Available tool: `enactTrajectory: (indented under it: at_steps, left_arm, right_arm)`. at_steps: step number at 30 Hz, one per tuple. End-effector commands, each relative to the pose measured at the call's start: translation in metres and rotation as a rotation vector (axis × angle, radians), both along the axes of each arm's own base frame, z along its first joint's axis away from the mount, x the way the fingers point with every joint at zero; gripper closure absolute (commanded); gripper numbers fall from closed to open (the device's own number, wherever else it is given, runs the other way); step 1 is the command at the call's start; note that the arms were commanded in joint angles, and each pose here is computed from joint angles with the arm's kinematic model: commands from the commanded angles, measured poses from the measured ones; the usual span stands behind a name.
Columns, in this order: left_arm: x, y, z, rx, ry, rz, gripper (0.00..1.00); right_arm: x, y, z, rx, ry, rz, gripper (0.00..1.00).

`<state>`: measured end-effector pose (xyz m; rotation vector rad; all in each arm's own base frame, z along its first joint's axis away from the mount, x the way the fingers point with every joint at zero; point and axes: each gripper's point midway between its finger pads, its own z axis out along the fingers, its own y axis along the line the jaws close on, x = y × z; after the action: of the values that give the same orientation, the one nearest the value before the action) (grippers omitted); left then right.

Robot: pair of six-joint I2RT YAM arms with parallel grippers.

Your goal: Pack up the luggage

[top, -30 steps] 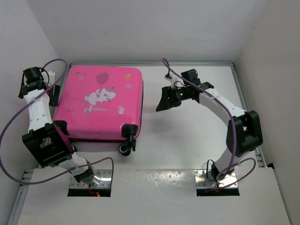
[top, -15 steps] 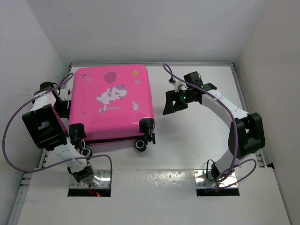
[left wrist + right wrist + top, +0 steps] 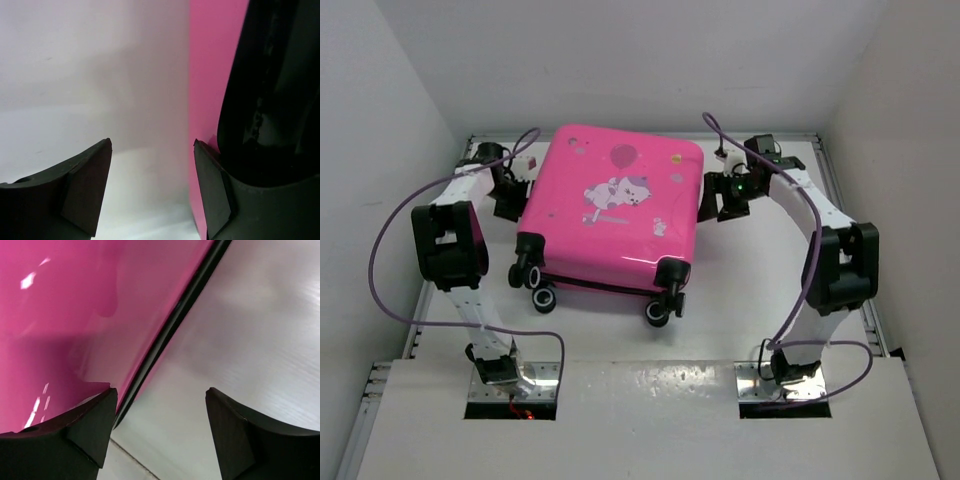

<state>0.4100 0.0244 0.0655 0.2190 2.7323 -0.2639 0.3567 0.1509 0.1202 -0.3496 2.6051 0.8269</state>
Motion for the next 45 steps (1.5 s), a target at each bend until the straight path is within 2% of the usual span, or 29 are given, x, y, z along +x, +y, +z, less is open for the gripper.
enactTrajectory:
  at_steps: [1,3,6,7,9,10,11,13,14,19,22,23,25,28,29,30,31,32,33,34,35,37,38,40,43,45]
  left_arm:
    - [-0.004,-0.098,0.023,-0.359,0.047,-0.044,0.28]
    - [0.005,-0.124,0.033,-0.414,0.023,-0.069,0.28]
    - [0.013,-0.149,0.037,-0.427,-0.003,-0.103,0.28]
    - [0.01,-0.164,0.038,-0.432,0.001,-0.125,0.28]
    - [0.01,-0.18,0.043,-0.457,0.001,-0.138,0.28]
    - [0.009,-0.192,0.045,-0.461,-0.005,-0.159,0.28]
    - [0.012,-0.193,0.051,-0.472,-0.021,-0.143,0.28]
    - [0.017,-0.199,0.057,-0.483,-0.06,-0.131,0.28]
    - [0.02,-0.2,0.059,-0.496,-0.062,-0.109,0.28]
    - [0.053,-0.167,0.067,-0.459,-0.143,0.006,0.16]
    - [0.08,-0.113,0.088,-0.392,-0.294,0.139,0.11]
    - [0.083,-0.101,0.096,-0.38,-0.331,0.175,0.11]
    - [0.086,-0.072,0.12,-0.311,-0.422,0.231,0.1]
    - [0.08,-0.036,0.145,-0.239,-0.496,0.245,0.09]
    - [0.077,-0.036,0.15,-0.227,-0.507,0.229,0.09]
    - [0.072,-0.028,0.154,-0.198,-0.518,0.209,0.09]
    - [0.065,-0.026,0.163,-0.171,-0.53,0.199,0.09]
    - [0.061,-0.023,0.168,-0.145,-0.54,0.193,0.09]
    - [0.058,-0.02,0.172,-0.116,-0.553,0.177,0.09]
    - [0.053,-0.016,0.17,-0.094,-0.549,0.194,0.09]
    - [0.048,-0.014,0.179,-0.079,-0.573,0.192,0.09]
    - [0.04,-0.011,0.18,-0.063,-0.57,0.205,0.09]
    - [0.039,-0.012,0.185,-0.063,-0.582,0.204,0.08]
    - [0.035,-0.007,0.189,-0.037,-0.596,0.213,0.08]
    - [0.031,-0.008,0.193,-0.043,-0.603,0.221,0.08]
    - [0.028,-0.007,0.192,-0.044,-0.601,0.237,0.08]
  right_arm:
    - [0.037,0.05,0.036,0.152,-0.114,0.064,0.27]
    - [0.055,0.052,0.035,0.143,-0.132,0.057,0.27]
    - [0.08,0.044,0.035,0.117,-0.164,0.025,0.27]
    - [0.1,0.041,0.051,0.123,-0.212,0.008,0.27]
    - [0.117,0.036,0.044,0.111,-0.205,-0.02,0.27]
    - [0.136,0.033,0.071,0.126,-0.269,-0.038,0.27]
    - [0.146,0.032,0.053,0.118,-0.235,-0.052,0.27]
    - [0.171,0.027,0.076,0.141,-0.287,-0.089,0.27]
    - [0.176,0.028,0.072,0.15,-0.279,-0.091,0.27]
    - [0.182,0.028,0.091,0.159,-0.323,-0.106,0.27]
    - [0.167,0.009,0.099,0.075,-0.375,-0.097,0.27]
    - [0.15,-0.007,0.106,0.05,-0.388,-0.12,0.27]
    - [0.15,-0.029,0.114,-0.011,-0.461,-0.142,0.26]
    - [0.122,-0.068,0.146,-0.061,-0.498,-0.157,0.24]
    - [0.113,-0.087,0.158,-0.107,-0.513,-0.134,0.22]
    - [0.105,-0.089,0.178,-0.066,-0.53,-0.108,0.19]
    - [0.071,-0.087,0.164,-0.058,-0.393,-0.055,0.17]
    - [0.061,-0.086,0.177,-0.06,-0.447,0.053,0.16]
    - [0.05,-0.081,0.181,-0.056,-0.438,0.096,0.12]
    - [0.039,-0.08,0.175,-0.07,-0.401,0.118,0.1]
    - [0.004,-0.071,0.146,-0.066,-0.236,0.171,0.08]
    - [-0.024,-0.071,0.136,-0.117,-0.187,0.203,0.06]
    - [-0.049,-0.061,0.095,-0.112,-0.055,0.238,0.04]
    - [-0.056,-0.066,0.099,-0.184,-0.138,0.176,0.04]
    - [-0.077,-0.068,0.056,-0.284,-0.145,0.137,0.03]
    - [-0.075,-0.068,0.035,-0.324,-0.146,0.107,0.03]
